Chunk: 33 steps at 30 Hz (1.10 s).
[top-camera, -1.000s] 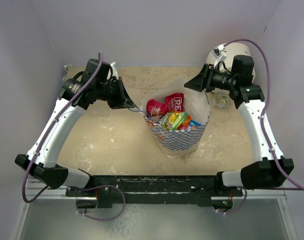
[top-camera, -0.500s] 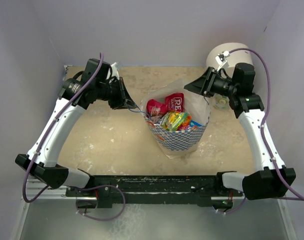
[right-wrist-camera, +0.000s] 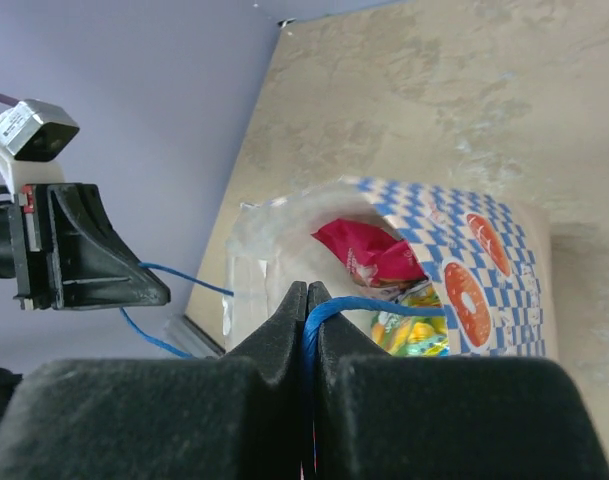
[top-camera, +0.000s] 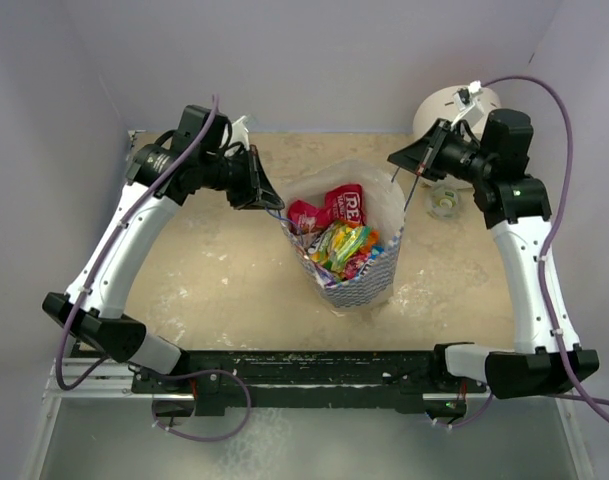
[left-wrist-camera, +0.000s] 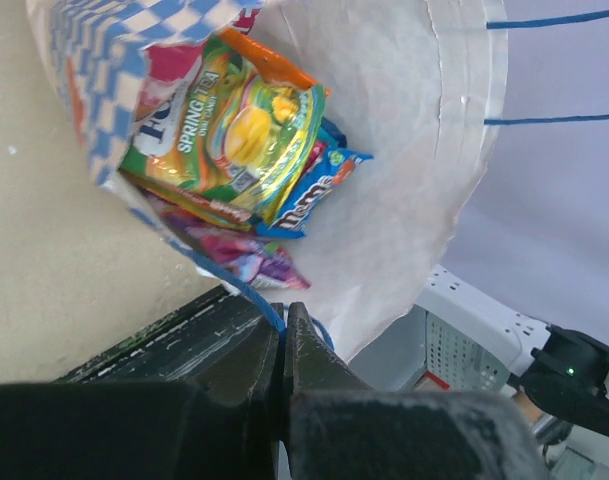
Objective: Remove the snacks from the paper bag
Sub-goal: Adjust the paper bag at the center of the board.
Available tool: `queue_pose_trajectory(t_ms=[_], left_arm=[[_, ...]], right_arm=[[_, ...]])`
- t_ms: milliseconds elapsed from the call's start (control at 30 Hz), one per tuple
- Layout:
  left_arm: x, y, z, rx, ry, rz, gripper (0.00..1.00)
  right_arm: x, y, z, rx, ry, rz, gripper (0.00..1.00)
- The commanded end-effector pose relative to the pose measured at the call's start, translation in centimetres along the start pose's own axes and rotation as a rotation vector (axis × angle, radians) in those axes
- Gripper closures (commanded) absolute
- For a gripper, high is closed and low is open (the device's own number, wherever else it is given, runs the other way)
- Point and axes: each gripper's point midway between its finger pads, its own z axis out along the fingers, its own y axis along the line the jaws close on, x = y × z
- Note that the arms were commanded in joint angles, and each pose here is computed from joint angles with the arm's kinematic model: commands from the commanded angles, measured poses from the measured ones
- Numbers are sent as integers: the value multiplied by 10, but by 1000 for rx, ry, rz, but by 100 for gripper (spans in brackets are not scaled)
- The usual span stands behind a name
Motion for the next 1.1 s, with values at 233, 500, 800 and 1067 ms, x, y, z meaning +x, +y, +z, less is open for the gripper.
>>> queue_pose_trajectory(t_ms=[233, 500, 800, 1067], left_arm=[[-26, -62, -5, 292, -30, 91, 100], [11, -36, -3, 283, 9, 15, 100], [66, 15, 14, 223, 63, -76, 95], [84, 27, -5, 166, 30, -63, 74]], right_arm=[[-76, 46, -52, 93, -247, -290, 100], [-93, 60, -22, -23, -172, -362, 100], [-60, 98, 18, -409, -4, -370, 100], [-5, 153, 37, -588, 120, -349, 100]])
